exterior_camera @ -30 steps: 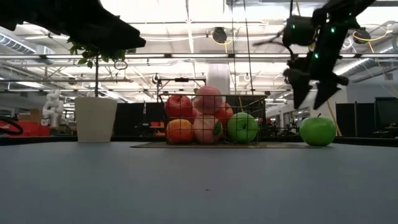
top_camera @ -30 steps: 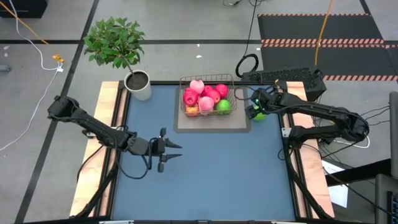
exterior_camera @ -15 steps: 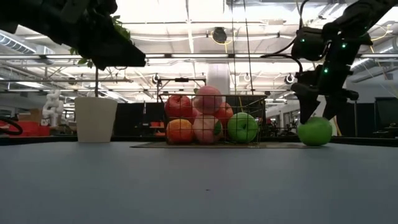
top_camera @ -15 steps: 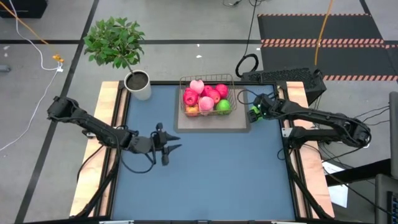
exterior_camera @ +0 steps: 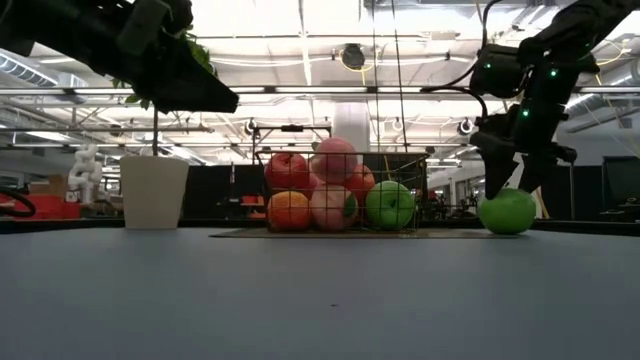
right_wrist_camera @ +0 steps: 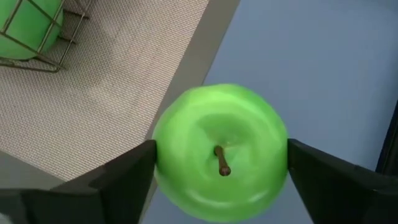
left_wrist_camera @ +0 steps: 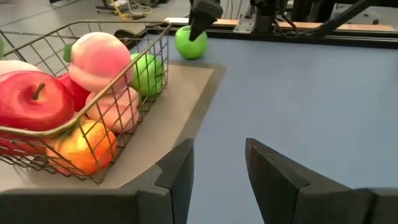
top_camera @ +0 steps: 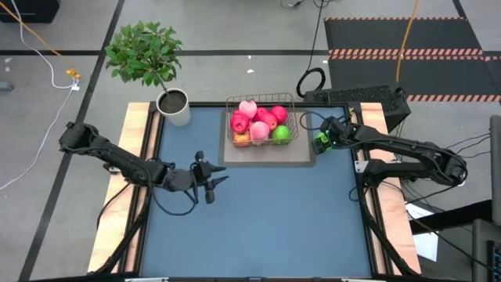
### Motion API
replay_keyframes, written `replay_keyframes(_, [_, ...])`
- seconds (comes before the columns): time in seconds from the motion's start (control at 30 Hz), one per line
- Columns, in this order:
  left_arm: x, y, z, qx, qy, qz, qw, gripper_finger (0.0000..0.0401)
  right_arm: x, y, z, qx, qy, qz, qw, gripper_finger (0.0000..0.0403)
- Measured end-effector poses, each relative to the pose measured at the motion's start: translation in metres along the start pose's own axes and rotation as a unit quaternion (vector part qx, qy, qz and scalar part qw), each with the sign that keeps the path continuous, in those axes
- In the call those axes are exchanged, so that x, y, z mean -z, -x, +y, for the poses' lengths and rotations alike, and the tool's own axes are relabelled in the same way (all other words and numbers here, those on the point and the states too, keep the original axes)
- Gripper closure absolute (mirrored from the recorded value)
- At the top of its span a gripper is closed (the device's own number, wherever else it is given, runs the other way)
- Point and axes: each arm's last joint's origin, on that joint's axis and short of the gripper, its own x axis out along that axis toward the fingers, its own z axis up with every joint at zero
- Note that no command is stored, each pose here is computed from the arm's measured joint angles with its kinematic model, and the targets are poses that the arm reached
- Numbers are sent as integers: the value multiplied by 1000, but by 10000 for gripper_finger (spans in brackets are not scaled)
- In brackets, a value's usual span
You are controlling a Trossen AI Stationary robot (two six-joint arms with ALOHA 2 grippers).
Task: Build produce basket
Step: Put the green apple into the wire basket
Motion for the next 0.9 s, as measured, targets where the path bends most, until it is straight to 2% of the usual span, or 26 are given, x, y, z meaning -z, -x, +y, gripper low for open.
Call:
replay_keyframes(0.13, [-1,-2,4,-10,4,0,1000,256,5,-8,-1,-6,-9,-14,1000,16])
replay_keyframes(0.2, [-1,-3,6,-14,11,0,1000,256,8,-15,-2,-15,-25,-31,999,9])
replay_keyframes(0.43, [0,-4,7,-18,13,4,1000,256,15,-26,-4,-25,-44,-58,997,32])
replay_keyframes(0.57, [0,-4,7,-18,-5,4,1000,256,14,-23,-1,-38,-44,-72,996,50])
replay_keyframes(0.7, [0,-4,7,-18,1,4,1000,255,16,-14,5,-69,-29,-97,992,53])
replay_keyframes(0.8, [0,-4,7,-22,10,3,1000,241,18,-5,9,-92,-24,-119,988,48])
replay_keyframes(0.9, [-1,-4,8,-32,27,1,999,209,18,4,10,-105,-22,-144,984,48])
